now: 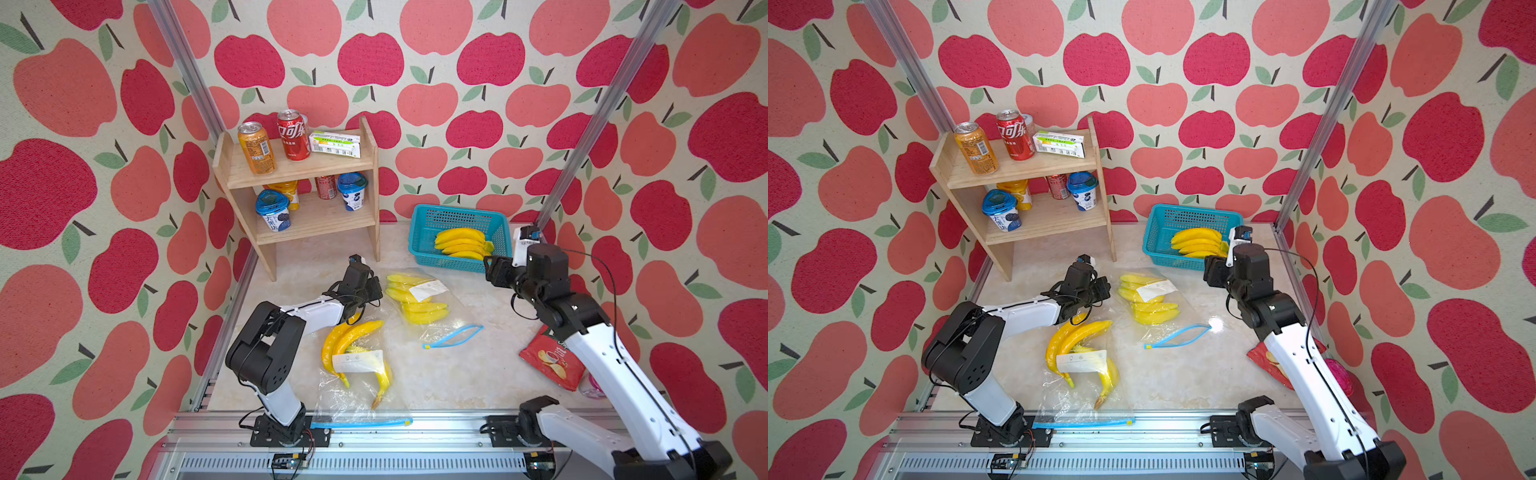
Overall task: Open the zip-top bag and take out the banana
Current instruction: Place the banana in the basket.
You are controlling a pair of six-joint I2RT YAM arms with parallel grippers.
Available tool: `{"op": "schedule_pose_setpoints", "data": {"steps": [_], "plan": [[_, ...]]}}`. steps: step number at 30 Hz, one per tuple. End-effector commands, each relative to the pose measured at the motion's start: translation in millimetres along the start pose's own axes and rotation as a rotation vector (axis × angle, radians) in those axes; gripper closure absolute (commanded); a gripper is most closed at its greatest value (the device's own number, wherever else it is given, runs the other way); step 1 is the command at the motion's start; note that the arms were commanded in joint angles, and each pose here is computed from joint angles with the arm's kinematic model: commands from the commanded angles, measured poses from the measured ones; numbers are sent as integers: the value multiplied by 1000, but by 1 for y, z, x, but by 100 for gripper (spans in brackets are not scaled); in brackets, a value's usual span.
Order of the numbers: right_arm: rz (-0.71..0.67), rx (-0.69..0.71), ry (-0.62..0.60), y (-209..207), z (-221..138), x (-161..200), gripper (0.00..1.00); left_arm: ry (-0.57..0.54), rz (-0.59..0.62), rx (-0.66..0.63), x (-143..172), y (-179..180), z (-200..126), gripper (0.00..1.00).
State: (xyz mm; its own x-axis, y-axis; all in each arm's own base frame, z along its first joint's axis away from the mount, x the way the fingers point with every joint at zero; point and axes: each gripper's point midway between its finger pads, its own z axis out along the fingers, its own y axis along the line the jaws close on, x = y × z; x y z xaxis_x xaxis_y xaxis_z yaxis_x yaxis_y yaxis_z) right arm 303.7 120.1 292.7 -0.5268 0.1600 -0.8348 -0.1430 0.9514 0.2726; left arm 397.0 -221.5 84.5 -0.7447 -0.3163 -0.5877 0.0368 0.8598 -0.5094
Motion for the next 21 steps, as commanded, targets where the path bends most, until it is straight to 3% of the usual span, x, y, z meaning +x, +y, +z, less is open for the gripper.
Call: {"op": "schedule_pose_setpoints", "data": {"steps": [1,3,5,8,12,15,21], "plan": [[68,174,221,-33,-17,86,37,-13,-5,23,-7,-7,-4,100],[99,141,254,-33,-38,105,42,-11,-6,23,-7,-7,-3,100],[106,5,239,-15,-49,113,47,-9,-9,23,-7,-6,-2,100],[139,-89,280,-2,-50,138,52,-6,-15,17,-7,-4,0,100],[104,-24,438,-3,-43,193,53,-10,-24,14,-9,-3,-3,100],[36,-5,418,1,-44,205,57,-14,-21,4,-10,-2,-5,100],[4,-76,397,23,-25,217,56,-5,-21,7,-10,-6,-3,100]]}}
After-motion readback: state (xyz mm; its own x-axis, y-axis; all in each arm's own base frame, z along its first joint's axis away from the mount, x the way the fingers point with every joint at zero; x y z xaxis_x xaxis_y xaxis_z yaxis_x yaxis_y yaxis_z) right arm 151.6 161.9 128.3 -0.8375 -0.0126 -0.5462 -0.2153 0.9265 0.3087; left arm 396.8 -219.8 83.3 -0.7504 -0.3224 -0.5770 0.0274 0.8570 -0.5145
